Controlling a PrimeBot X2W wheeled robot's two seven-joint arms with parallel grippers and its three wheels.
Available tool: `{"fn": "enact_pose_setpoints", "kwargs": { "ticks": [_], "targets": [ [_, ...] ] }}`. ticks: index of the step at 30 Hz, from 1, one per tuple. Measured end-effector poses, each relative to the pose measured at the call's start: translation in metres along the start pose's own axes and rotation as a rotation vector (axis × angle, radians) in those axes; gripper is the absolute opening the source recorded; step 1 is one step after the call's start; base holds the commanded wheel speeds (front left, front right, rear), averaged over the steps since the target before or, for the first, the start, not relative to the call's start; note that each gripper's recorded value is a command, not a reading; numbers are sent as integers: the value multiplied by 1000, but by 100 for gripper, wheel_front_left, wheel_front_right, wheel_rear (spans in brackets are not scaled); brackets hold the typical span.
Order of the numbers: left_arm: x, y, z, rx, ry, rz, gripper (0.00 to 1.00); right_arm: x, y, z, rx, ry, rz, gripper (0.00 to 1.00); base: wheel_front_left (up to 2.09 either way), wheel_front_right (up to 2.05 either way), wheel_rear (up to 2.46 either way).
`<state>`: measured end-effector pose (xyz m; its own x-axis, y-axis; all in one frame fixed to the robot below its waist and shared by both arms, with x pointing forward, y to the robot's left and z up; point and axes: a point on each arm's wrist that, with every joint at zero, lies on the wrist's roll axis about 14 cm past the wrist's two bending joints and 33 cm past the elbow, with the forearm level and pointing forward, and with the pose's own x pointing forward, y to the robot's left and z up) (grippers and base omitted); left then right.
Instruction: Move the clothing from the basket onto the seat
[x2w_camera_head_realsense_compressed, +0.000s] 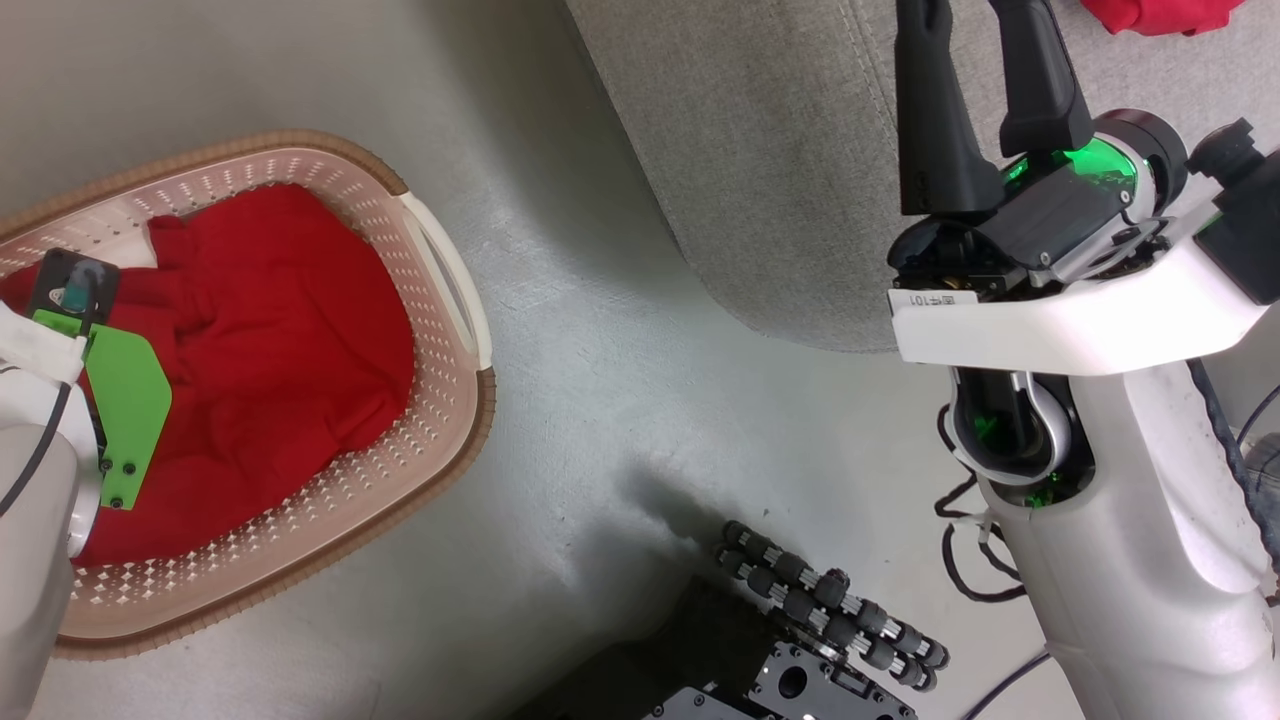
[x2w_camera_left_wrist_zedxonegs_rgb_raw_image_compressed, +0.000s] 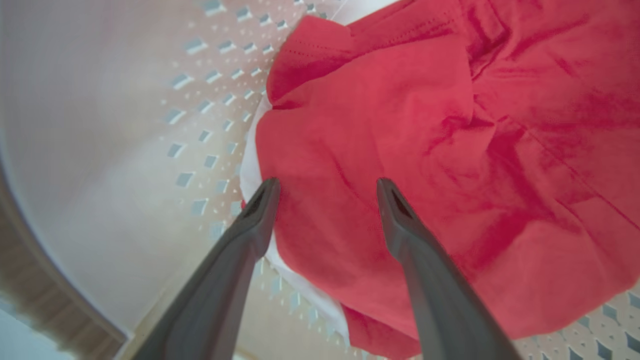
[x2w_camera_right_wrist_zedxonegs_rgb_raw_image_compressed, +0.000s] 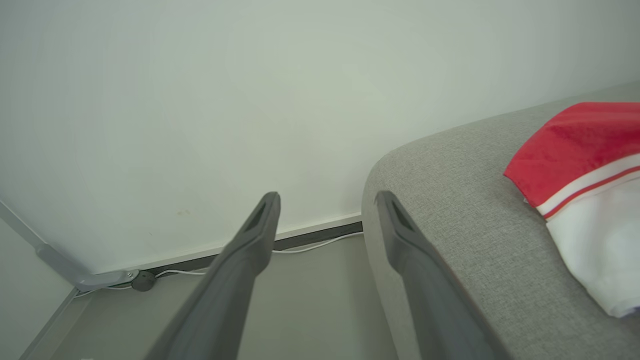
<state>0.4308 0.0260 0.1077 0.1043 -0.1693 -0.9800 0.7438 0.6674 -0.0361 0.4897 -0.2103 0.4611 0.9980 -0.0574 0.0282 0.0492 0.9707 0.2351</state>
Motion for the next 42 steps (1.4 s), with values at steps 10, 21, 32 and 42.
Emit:
{"fn": "enact_pose_setpoints", "kwargs": {
  "ticks": [10,21,32,42],
  "targets": [
    [2,-4,-8,-23,52,-23,100,1,-1,-5,7,9,-4,100,0,0,0],
    [3,-5,-9,-15,60,-30,34,1,-2,-10,11,20,-7,100,0,0,0],
    [2,-5,-7,-13,58,-35,0,1,-3,-13,17,27,-9,100,0,0,0],
    [-15,-38,35,-150,-96,-172,0,1,-3,-12,24,25,-12,100,0,0,0]
  ]
}}
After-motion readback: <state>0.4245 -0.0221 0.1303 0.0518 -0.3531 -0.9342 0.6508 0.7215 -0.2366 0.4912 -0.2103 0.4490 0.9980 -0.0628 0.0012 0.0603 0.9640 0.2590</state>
